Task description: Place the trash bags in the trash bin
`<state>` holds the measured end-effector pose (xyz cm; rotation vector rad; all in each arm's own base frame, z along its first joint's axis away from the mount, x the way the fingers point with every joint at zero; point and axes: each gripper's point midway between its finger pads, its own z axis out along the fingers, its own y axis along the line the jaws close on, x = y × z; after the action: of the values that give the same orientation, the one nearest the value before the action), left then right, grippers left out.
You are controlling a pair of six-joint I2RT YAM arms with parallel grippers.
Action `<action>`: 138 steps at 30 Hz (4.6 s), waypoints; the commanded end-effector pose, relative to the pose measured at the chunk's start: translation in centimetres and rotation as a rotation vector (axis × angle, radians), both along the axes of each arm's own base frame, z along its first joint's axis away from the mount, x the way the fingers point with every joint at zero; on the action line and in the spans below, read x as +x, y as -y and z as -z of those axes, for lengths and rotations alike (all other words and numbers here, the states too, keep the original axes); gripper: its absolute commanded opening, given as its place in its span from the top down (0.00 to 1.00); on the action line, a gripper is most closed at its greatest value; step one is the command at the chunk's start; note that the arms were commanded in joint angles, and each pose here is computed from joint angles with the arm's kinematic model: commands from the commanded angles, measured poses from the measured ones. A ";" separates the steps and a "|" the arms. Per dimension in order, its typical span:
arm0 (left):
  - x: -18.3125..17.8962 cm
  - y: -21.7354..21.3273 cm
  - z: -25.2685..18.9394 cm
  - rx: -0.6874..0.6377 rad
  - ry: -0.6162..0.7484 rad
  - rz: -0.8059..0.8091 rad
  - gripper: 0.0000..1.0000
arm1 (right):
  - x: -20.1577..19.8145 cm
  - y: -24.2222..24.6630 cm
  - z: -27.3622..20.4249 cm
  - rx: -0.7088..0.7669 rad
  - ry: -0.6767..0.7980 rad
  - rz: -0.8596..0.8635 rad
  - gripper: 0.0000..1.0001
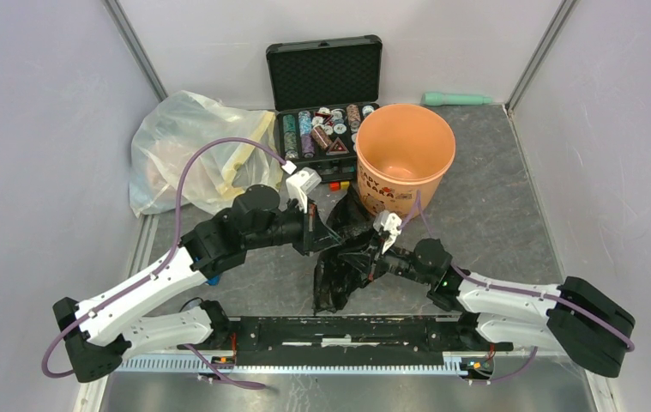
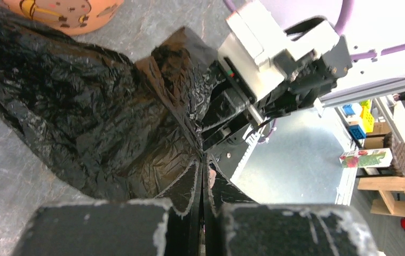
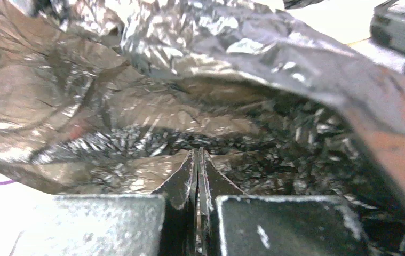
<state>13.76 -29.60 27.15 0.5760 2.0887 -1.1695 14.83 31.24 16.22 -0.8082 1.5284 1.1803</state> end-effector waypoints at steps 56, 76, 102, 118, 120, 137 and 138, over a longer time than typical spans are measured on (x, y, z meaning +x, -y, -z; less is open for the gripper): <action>-7.7 2.0 -22.4 -0.572 0.089 0.206 0.98 | 10.3 -1.0 10.5 -0.554 0.094 0.543 1.00; -4.8 1.0 -20.8 -0.437 0.178 0.054 0.98 | 8.3 -2.1 2.9 -0.520 0.189 0.470 1.00; -4.9 -1.1 -25.4 -0.463 0.301 0.040 0.98 | 5.7 -2.0 6.4 -0.557 0.050 0.409 0.96; 0.5 -5.0 -19.6 -0.182 0.321 -0.260 0.98 | 3.5 -1.0 2.8 -0.567 0.264 0.435 0.70; 0.9 -6.2 -19.4 -0.135 0.340 -0.300 0.98 | 3.2 -0.7 2.5 -0.559 0.272 0.439 0.69; 3.1 -6.8 -15.4 0.033 0.366 -0.379 0.98 | -2.0 0.6 -8.3 -0.377 0.369 0.347 0.45; 2.9 -6.7 -15.8 0.019 0.366 -0.370 0.98 | -1.9 1.0 -8.7 -0.388 0.370 0.360 0.44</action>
<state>16.62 -22.57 41.93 0.3247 1.8425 -0.7580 12.36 31.22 20.76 -0.9694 1.5311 0.4658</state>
